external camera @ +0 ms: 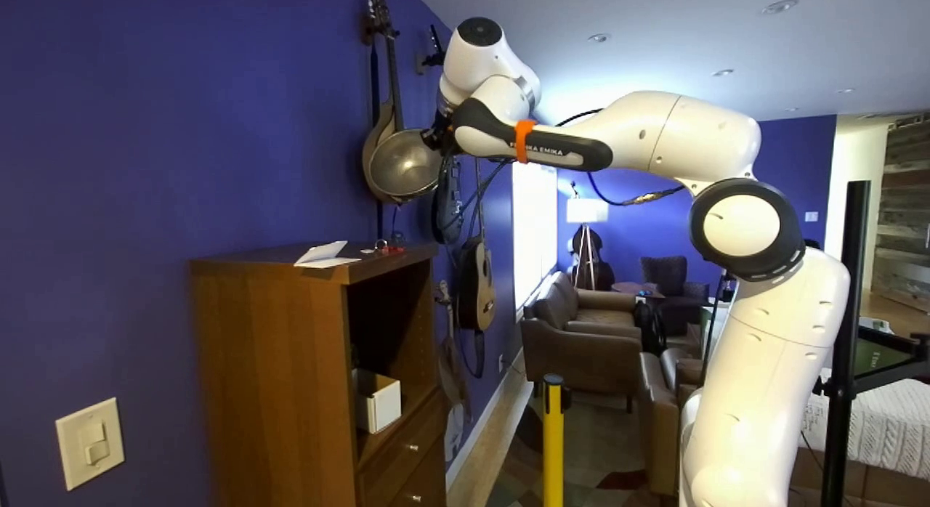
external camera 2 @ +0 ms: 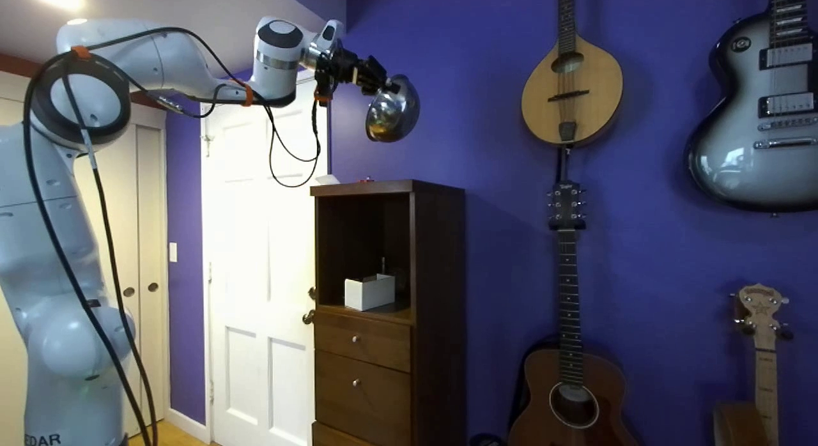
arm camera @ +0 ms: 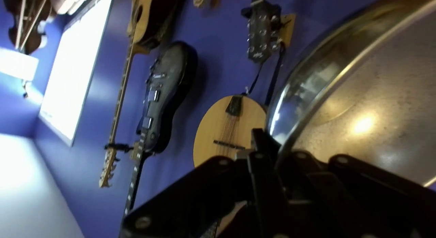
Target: Pour out the keys in the silver bowl
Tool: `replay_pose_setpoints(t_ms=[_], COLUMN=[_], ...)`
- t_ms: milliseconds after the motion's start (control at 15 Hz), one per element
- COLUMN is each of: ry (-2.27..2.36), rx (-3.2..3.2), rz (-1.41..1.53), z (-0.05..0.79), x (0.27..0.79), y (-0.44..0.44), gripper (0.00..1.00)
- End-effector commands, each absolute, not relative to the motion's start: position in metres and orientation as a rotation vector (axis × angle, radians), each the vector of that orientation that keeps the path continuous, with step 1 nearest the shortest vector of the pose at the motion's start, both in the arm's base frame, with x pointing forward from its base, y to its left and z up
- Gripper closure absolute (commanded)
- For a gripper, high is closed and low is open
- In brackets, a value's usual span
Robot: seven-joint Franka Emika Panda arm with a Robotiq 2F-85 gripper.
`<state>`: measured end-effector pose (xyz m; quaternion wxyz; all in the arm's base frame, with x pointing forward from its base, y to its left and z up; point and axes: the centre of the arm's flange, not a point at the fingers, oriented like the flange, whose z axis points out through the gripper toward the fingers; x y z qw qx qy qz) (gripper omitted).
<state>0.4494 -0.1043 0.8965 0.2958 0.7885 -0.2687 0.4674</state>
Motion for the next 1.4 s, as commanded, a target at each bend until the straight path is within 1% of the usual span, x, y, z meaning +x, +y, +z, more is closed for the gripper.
replay_pose_setpoints(t_ms=[0,533,600,667,733,1333], ry=[-0.828,-0.962,-0.952,-0.956,-0.987,-1.525], rx=[2.297,2.809,2.709,2.749,2.758,2.485], rz=[1.204,1.045,1.066,1.051,1.041,0.919], z=[0.933,0.929,0.915,0.913,0.909,0.87], x=[0.432,0.412,0.413,0.412,0.414,0.491], y=[-0.101,-0.085,-0.08,-0.08,-0.078,-0.105], gripper=[0.99,0.99,0.94,0.94,0.99,0.99])
